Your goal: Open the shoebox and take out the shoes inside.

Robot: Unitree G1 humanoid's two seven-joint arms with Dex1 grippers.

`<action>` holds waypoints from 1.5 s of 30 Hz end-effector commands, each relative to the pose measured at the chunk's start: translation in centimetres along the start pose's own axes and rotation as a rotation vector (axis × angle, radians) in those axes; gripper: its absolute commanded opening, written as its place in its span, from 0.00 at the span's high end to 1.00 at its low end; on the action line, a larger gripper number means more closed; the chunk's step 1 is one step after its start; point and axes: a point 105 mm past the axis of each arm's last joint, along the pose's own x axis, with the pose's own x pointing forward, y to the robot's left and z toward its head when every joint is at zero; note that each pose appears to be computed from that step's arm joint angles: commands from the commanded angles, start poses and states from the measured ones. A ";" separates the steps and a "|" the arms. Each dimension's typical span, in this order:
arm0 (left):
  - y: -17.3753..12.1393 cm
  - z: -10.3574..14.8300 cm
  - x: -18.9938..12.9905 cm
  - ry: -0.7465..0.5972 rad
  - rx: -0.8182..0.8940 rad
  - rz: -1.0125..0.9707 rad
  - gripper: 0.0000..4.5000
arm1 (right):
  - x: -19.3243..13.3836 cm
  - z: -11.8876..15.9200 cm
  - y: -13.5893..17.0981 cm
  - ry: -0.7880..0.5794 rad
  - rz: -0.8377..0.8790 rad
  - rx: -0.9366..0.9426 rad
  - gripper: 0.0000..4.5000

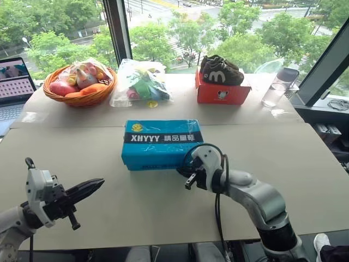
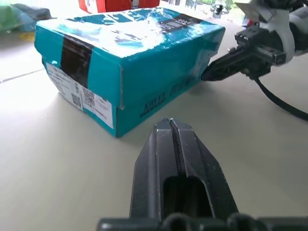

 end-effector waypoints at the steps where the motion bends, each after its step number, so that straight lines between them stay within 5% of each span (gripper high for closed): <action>1: 0.0 0.3 0.3 -0.007 0.019 -0.003 1.00 | -0.9 1.7 -1.6 -0.169 -0.132 0.010 1.00; 14: 0.7 0.7 1.1 -0.001 0.027 -0.010 1.00 | -0.5 1.9 -2.5 -0.353 -0.289 0.006 1.00; 27: 0.6 0.6 1.3 0.008 0.027 -0.003 1.00 | -1.5 7.1 -2.1 -0.532 -0.215 0.063 1.00; 33: 0.5 0.5 1.7 0.004 0.021 0.004 1.00 | -1.2 11.3 -2.0 -0.506 -0.127 -0.123 1.00; 37: 0.5 0.4 2.2 -0.002 0.016 0.005 1.00 | 0.5 16.5 -1.9 -0.487 -0.038 -0.357 1.00; 42: 0.6 0.2 2.8 -0.005 0.017 -0.007 1.00 | 2.0 23.5 -4.5 -0.597 -0.138 -0.331 1.00; 45: 0.5 0.6 3.1 -0.016 0.027 -0.009 1.00 | 1.9 24.8 -4.0 -0.621 -0.081 -0.340 1.00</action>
